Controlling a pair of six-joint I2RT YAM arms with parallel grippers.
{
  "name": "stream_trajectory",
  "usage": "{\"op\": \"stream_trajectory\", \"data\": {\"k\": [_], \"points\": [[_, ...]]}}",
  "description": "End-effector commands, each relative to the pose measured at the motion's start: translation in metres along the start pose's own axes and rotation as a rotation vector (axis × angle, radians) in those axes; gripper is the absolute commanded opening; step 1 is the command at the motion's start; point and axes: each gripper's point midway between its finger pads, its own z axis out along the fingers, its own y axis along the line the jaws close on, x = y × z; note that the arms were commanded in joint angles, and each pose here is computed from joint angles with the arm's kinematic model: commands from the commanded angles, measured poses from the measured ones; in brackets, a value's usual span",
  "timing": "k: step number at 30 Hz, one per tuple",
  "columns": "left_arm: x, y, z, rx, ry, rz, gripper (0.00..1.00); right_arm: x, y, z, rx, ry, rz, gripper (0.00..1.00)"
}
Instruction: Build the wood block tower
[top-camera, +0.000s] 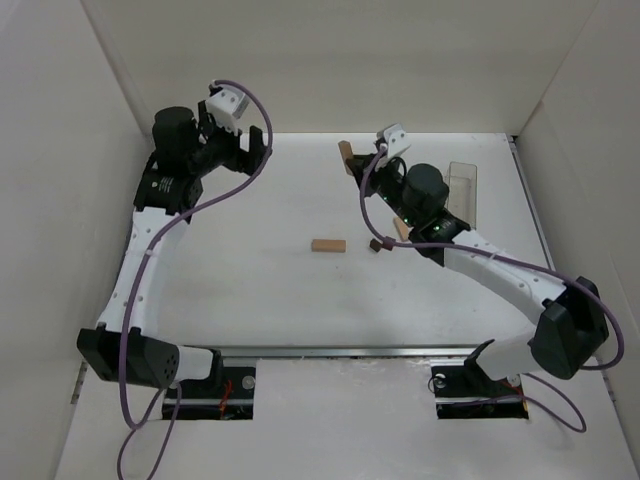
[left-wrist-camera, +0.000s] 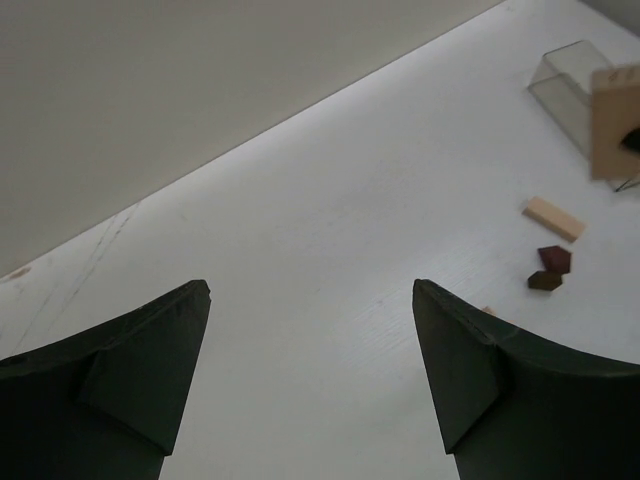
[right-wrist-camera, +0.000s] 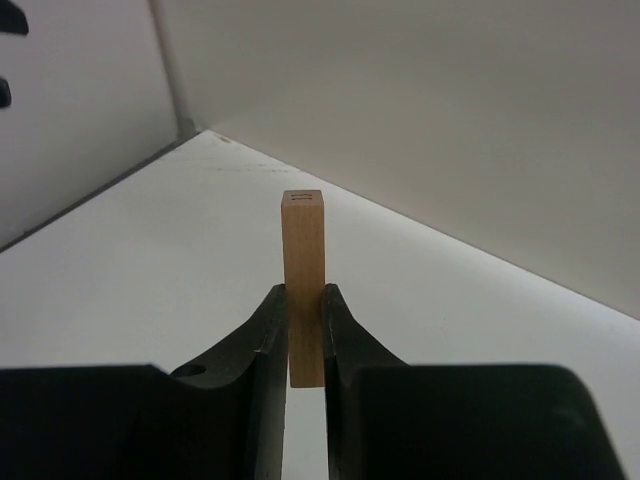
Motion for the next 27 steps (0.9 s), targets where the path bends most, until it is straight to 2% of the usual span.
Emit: {"op": "stream_trajectory", "data": {"k": [1,6,9,15,20,27], "points": [[-0.036,-0.034,0.007,0.094,-0.032,-0.089,0.8,-0.007,0.005,0.006,0.044,-0.084,0.037,0.0],[-0.058,-0.074,0.019,0.188,-0.061,-0.187,0.81,-0.014,0.023,0.002,0.017,-0.116,0.049,0.0],[-0.057,-0.09,0.023,0.242,-0.057,-0.211,0.82,-0.014,0.031,-0.001,0.007,-0.116,0.054,0.0],[-0.032,-0.135,0.035,0.349,0.043,-0.25,0.82,-0.009,0.049,-0.005,-0.006,-0.104,0.053,0.0],[-0.026,-0.146,0.038,0.367,0.073,-0.301,0.82,-0.004,0.054,-0.007,-0.007,-0.094,0.036,0.0],[-0.002,-0.152,0.044,0.383,0.175,-0.311,0.68,-0.009,0.06,-0.012,-0.016,-0.104,0.041,0.0]]}}
